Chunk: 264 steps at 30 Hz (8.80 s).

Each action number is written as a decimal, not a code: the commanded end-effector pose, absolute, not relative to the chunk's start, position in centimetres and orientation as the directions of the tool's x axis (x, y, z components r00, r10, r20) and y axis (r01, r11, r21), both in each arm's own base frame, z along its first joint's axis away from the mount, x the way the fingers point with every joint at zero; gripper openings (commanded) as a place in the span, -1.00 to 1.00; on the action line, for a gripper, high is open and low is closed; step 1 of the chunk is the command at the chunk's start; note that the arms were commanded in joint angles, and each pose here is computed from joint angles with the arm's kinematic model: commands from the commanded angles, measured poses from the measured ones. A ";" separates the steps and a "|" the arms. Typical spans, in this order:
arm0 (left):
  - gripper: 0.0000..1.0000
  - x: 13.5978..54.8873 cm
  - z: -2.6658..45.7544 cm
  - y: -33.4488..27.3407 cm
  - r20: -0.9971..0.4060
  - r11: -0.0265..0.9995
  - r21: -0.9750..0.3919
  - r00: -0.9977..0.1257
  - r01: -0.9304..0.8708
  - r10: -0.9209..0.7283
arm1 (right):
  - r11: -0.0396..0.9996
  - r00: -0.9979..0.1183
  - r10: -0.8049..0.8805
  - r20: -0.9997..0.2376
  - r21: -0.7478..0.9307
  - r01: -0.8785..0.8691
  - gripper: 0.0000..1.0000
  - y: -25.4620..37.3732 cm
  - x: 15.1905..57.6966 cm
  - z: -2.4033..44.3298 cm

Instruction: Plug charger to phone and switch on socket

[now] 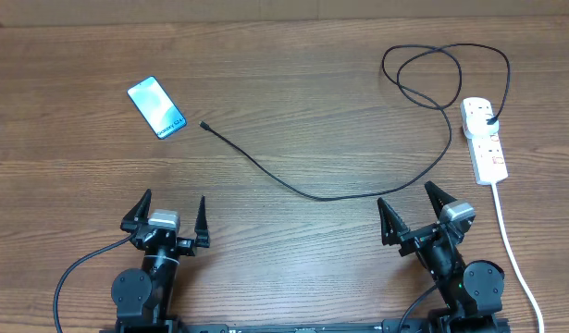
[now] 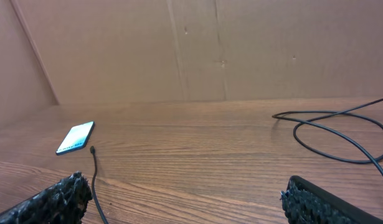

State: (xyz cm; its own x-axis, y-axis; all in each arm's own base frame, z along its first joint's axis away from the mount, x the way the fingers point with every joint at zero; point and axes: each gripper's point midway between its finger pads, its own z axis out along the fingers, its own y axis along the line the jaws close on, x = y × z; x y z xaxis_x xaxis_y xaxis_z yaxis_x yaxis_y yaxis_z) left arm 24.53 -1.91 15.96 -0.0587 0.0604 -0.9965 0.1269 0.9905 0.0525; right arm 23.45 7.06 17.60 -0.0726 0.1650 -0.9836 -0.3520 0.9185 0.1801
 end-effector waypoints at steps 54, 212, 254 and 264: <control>1.00 26.7 23.8 0.5 -0.977 0.996 -0.085 -0.194 -0.028 -0.088 | 0.920 -0.069 0.172 -0.983 0.185 -0.346 1.00 6.9 23.5 17.5; -0.88 52.0 2.0 3.5 -0.127 0.845 -0.092 -0.836 -0.526 -0.534 | 0.920 -0.069 0.172 -0.983 0.185 -0.346 1.00 6.9 23.5 17.5; -0.91 39.0 13.2 -27.1 0.172 0.940 -0.328 -0.984 -0.090 -0.034 | 0.920 -0.069 0.172 -0.983 0.185 -0.346 1.00 6.9 23.5 17.5; -0.92 39.4 13.6 -26.0 0.390 0.829 -0.435 -0.903 -0.351 -0.178 | 0.920 -0.069 0.172 -0.983 0.185 -0.346 1.00 6.9 23.5 17.5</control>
State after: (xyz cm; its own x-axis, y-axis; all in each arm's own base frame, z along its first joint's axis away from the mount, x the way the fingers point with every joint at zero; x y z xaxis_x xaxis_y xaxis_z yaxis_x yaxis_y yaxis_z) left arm 39.00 -26.90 12.65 -0.9461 -0.1281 0.2974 -0.2395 0.8949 -0.3765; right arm 23.45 7.05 17.64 -0.0712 0.1656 -0.9836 -0.3519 0.9186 0.1801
